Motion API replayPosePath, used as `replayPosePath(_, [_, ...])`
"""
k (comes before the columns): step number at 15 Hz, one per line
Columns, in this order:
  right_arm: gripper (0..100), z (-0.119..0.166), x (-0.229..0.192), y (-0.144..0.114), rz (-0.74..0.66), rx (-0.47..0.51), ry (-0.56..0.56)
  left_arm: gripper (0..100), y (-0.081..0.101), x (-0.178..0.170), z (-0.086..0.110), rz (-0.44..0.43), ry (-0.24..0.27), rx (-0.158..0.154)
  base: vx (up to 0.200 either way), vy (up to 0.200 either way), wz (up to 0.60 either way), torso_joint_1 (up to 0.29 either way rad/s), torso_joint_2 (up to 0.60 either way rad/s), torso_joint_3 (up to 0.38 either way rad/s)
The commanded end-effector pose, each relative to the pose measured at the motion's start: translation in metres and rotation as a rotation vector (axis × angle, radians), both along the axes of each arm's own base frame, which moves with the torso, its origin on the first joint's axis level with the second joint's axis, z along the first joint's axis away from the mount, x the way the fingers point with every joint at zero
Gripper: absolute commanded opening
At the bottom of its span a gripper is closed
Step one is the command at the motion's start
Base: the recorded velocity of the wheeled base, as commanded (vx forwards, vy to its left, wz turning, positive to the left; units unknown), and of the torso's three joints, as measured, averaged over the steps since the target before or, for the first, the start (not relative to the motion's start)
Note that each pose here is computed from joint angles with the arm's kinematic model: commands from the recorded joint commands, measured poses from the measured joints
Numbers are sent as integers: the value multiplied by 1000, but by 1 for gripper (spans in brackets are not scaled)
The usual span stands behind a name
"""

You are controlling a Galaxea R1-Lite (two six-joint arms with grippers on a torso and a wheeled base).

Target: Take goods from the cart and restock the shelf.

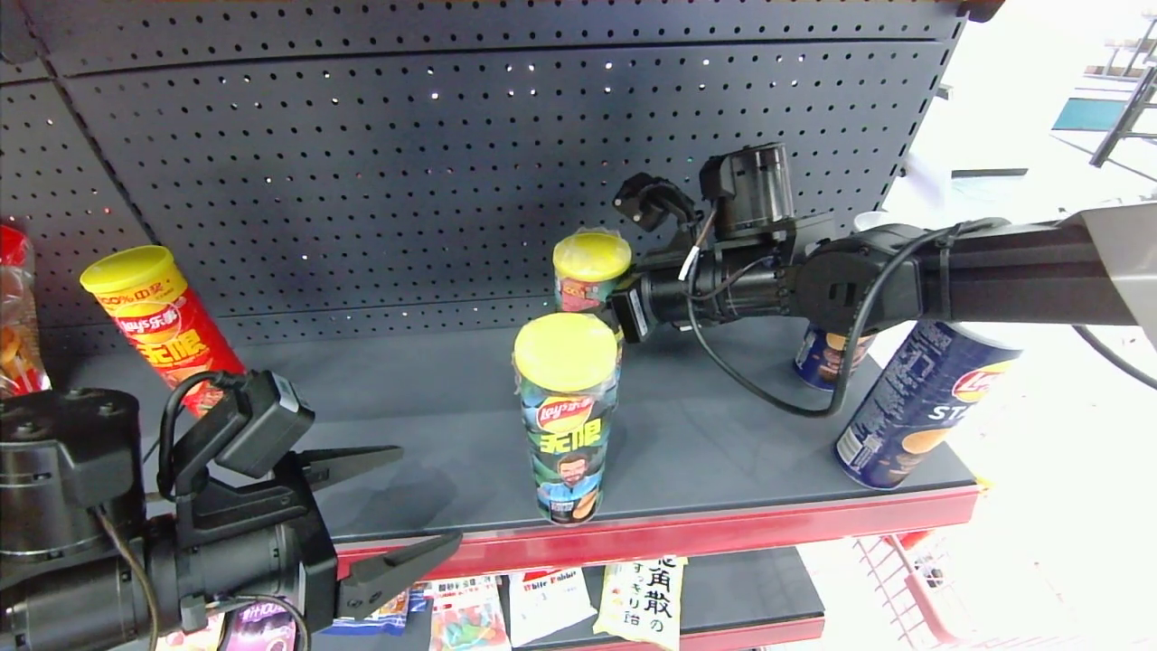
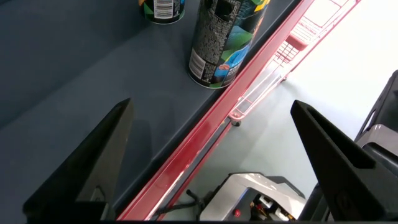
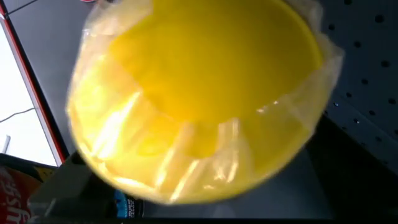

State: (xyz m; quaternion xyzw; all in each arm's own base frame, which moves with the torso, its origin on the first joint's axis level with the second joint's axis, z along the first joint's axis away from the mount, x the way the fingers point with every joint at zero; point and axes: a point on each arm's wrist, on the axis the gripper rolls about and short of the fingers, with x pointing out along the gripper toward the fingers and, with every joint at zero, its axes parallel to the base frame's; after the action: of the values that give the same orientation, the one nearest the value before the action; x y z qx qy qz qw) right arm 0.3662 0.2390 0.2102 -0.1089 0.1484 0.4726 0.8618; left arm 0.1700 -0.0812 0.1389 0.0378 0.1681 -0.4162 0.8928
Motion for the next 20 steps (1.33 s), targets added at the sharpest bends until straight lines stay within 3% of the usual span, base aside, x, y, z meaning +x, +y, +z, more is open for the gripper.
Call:
replayPosePath(1, [100, 8, -3, -3, -3, 10, -16, 100, 0, 1, 1, -1, -3, 0, 0, 0, 0, 0, 0, 0])
replayPosePath(15, [100, 51, -52, -41, -29, 36, -63, 100, -2, 5, 5, 20, -25, 2, 0, 0, 0, 0, 0, 0])
replayPosePath(20, [100, 63, -75, -61, -96, 27, -85, 100, -2, 7, 6, 34, -31, 5, 0, 0, 0, 0, 0, 0])
